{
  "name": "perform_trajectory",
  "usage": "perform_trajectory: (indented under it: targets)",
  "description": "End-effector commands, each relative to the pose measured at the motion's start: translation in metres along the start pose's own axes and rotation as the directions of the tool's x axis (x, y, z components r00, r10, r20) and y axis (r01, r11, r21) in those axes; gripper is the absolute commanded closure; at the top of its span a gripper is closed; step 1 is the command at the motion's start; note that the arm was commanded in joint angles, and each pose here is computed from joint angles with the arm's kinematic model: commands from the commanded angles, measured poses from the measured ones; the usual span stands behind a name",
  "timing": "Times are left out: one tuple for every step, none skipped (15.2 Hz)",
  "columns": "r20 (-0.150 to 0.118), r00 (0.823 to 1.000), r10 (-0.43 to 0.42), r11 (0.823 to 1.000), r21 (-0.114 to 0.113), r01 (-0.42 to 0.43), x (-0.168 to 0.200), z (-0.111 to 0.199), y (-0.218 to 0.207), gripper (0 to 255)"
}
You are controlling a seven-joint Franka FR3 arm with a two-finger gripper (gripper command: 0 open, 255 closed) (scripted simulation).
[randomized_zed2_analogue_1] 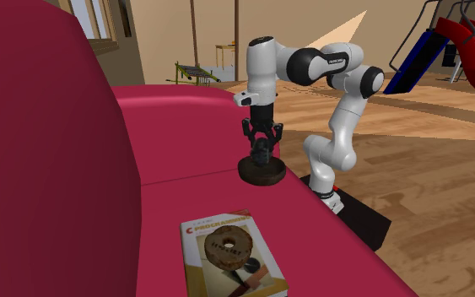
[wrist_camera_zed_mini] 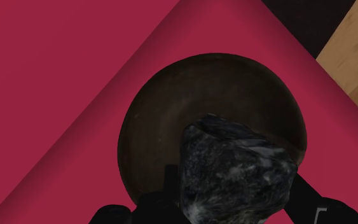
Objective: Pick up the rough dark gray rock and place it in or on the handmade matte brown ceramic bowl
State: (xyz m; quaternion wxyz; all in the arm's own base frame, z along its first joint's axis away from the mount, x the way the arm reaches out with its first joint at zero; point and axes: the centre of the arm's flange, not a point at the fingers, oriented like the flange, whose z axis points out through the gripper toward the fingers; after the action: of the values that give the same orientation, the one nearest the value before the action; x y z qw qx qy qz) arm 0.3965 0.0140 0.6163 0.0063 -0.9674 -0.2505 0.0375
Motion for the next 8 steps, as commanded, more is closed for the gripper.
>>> perform_trajectory:
  targets:
    - [0.000,1.000,0.000,1.000,0.000,0.000,0.0000,0.0000,0.0000,255]
    - [0.000,1.000,0.000,1.000,0.000,0.000,0.0000,0.0000,0.0000,255]
    - [0.000,1.000,0.000,1.000,0.000,0.000,0.0000,0.0000,0.0000,0]
    - [0.000,1.000,0.000,1.000,0.000,0.000,0.0000,0.0000,0.0000,0]
    - [0.000,1.000,0.000,1.000,0.000,0.000,0.0000,0.0000,0.0000,0]
    - [0.000,1.000,0.000,1.000,0.000,0.000,0.0000,0.0000,0.0000,0]
    - [0.000,1.000,0.000,1.000,0.000,0.000,0.0000,0.0000,0.0000,0]
    - [0.000,1.000,0.000,1.000,0.000,0.000,0.0000,0.0000,0.0000,0]
